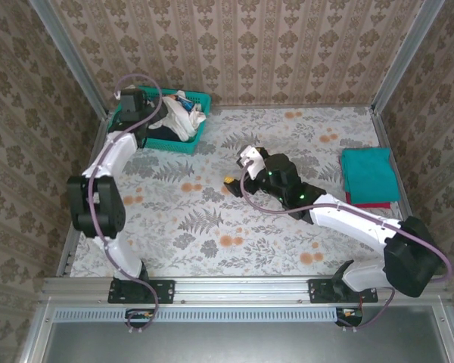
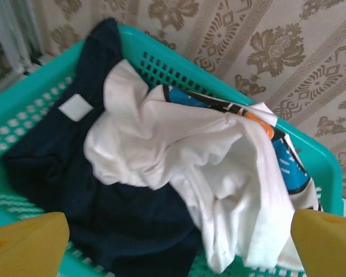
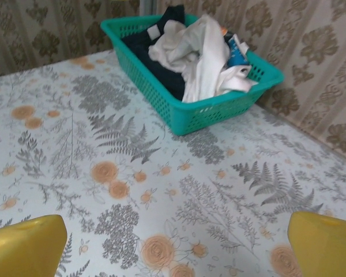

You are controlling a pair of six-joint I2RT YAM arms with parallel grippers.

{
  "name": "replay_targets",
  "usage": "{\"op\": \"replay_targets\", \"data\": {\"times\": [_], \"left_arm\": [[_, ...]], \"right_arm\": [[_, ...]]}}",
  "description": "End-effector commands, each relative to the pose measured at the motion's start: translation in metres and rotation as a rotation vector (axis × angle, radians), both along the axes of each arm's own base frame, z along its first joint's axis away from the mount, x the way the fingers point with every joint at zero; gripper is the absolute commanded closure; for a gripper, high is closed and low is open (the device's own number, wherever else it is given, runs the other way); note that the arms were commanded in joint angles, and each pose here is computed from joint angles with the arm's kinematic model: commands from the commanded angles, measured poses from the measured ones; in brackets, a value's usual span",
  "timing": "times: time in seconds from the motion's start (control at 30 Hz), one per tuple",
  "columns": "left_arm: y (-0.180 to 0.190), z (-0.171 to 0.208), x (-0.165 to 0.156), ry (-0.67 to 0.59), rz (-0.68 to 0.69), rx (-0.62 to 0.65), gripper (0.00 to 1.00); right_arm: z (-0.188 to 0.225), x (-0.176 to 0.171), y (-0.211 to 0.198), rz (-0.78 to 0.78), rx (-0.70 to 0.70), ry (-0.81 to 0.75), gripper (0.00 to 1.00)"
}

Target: Fold and stack the t-shirts

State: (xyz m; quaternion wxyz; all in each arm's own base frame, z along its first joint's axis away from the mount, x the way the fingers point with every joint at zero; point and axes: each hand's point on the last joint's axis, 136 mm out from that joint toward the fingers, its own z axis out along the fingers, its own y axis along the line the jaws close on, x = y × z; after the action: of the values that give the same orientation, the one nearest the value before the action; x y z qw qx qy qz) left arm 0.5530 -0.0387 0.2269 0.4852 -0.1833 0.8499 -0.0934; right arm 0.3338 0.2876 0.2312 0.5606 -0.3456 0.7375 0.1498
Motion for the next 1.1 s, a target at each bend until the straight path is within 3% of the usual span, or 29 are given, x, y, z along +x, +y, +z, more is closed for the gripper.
{"op": "replay_targets", "data": {"times": [0.0, 0.17, 0.23, 0.3, 0.4, 0.43, 0.47, 0.67, 1.07], "left_arm": [[-0.013, -0.009, 0.018, 0.060, -0.015, -0.125, 0.00], [-0.025, -0.025, 0.054, 0.094, -0.021, -0.203, 0.00], [-0.028, -0.033, 0.067, 0.100, -0.019, -0.219, 0.08], [-0.033, -0.040, 0.077, 0.115, -0.036, -0.233, 0.26], [-0.045, -0.036, 0.084, 0.109, -0.088, -0.262, 0.80], [-0.049, -0.030, 0.082, 0.098, -0.103, -0.262, 0.94], [-0.051, -0.025, 0.080, 0.087, -0.111, -0.256, 1.00], [-0.058, 0.031, 0.038, -0.032, -0.159, -0.243, 1.00], [-0.057, 0.115, -0.117, -0.219, -0.145, -0.243, 1.00]], "right_arm": [[0.002, -0.003, 0.009, 0.032, -0.033, 0.001, 0.00], [0.000, -0.005, 0.010, 0.033, -0.039, 0.011, 0.00], [0.000, -0.006, 0.009, 0.031, -0.038, 0.015, 0.00], [0.000, -0.007, 0.009, 0.029, -0.035, 0.020, 0.00], [-0.001, -0.007, 0.009, 0.023, -0.029, 0.032, 0.00], [-0.003, -0.007, 0.008, 0.022, -0.029, 0.039, 0.00], [-0.004, -0.007, 0.008, 0.020, -0.030, 0.041, 0.00], [-0.006, -0.003, 0.009, 0.005, -0.023, 0.045, 0.00], [-0.005, 0.034, 0.049, -0.002, 0.078, 0.070, 0.00]]}}
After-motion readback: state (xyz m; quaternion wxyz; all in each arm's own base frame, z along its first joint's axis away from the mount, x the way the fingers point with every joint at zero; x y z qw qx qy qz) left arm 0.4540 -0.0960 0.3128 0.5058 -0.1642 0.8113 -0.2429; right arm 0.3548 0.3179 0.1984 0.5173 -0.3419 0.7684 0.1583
